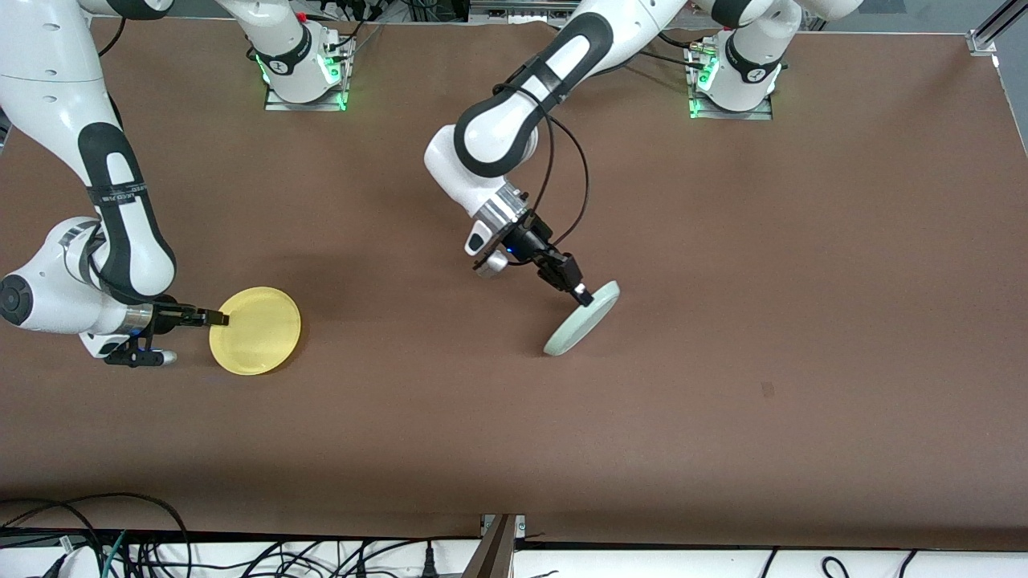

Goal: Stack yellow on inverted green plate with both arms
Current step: 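Flip the green plate upside down and set it mid-table with the left gripper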

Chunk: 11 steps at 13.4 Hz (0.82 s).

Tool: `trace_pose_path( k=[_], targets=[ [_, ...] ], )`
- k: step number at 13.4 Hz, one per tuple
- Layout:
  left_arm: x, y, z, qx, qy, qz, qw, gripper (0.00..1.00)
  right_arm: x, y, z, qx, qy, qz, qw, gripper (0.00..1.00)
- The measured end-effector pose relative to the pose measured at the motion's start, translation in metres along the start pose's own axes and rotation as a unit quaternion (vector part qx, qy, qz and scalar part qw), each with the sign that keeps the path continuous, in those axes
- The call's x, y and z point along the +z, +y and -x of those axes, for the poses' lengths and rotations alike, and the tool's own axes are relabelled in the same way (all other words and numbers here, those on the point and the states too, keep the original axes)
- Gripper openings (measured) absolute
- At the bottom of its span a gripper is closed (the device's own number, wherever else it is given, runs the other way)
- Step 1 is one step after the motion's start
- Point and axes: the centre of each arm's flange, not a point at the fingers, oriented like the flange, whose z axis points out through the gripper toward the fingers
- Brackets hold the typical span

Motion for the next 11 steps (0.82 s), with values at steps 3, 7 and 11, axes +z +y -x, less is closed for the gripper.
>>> trace_pose_path(
  k=[3, 7, 11],
  targets=[
    [-0.018, 0.008, -0.007, -0.028, 0.031, 0.019, 0.999, 0.03, 0.0, 0.0, 0.0, 0.001, 0.0, -0.002, 1.0, 0.54],
    [-0.038, 0.04, 0.0, -0.028, 0.049, 0.014, 0.998, 0.03, 0.001, -0.001, 0.0, -0.009, 0.0, -0.003, 1.0, 0.14],
    [-0.065, 0.058, 0.01, -0.044, 0.061, -0.003, 0.997, 0.03, 0.0, -0.002, 0.0, -0.017, 0.0, -0.005, 1.0, 0.03]
  ],
)
